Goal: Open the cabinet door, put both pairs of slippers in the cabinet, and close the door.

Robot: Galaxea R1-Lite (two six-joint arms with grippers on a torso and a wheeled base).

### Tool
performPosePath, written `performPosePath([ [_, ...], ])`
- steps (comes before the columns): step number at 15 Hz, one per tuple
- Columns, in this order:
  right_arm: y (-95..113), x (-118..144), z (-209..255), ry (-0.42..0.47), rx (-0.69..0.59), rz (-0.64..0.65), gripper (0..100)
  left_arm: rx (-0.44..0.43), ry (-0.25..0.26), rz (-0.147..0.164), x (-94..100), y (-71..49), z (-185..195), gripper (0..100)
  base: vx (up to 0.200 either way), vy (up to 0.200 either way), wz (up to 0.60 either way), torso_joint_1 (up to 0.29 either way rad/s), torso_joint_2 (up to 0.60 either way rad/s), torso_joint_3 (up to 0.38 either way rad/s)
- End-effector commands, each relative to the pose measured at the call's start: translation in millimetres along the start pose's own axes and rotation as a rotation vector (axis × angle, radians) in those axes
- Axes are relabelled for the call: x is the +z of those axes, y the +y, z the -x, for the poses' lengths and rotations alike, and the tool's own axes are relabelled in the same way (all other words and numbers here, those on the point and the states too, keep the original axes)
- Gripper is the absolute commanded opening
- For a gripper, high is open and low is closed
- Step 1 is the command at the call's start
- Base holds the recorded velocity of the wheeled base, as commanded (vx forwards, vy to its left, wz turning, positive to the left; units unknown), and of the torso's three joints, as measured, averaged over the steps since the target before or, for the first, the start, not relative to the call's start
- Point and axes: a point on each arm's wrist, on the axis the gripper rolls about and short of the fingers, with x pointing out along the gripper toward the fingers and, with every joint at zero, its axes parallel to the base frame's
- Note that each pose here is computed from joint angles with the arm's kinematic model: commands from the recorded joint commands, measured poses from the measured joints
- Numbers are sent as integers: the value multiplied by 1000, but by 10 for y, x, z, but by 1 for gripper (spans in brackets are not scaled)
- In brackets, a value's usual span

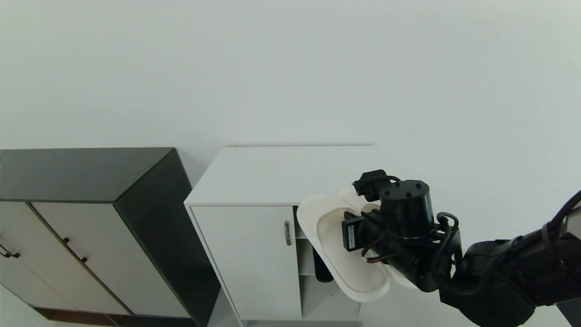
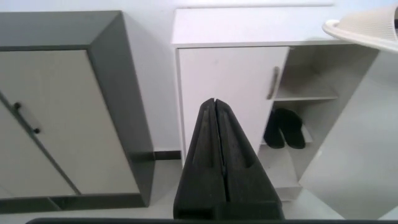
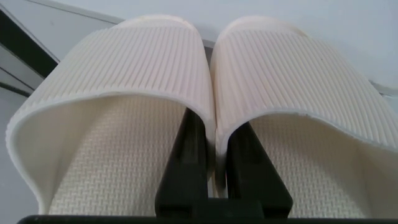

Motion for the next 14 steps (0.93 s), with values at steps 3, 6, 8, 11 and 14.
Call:
performPosePath([
  [3,2,-5,-3,1,0,2,0,0,-1,0,1,0,0,0,0,0,0,0,0,0],
  [6,0,-20,-5,7,-1,4,0,0,-1,0,1,0,0,0,0,0,0,0,0,0],
  [8,-31,-72,5,25,-7,19,0,0,1,0,1,0,-1,0,0,0,0,0,0,0],
  [11,-43,-80,29,28,-7,48,0,0,1,0,1,0,-1,0,0,0,0,0,0,0],
  [14,-68,-37,115,15,-5,46,0,0,-1,0,1,0,0,0,0,0,0,0,0,0],
])
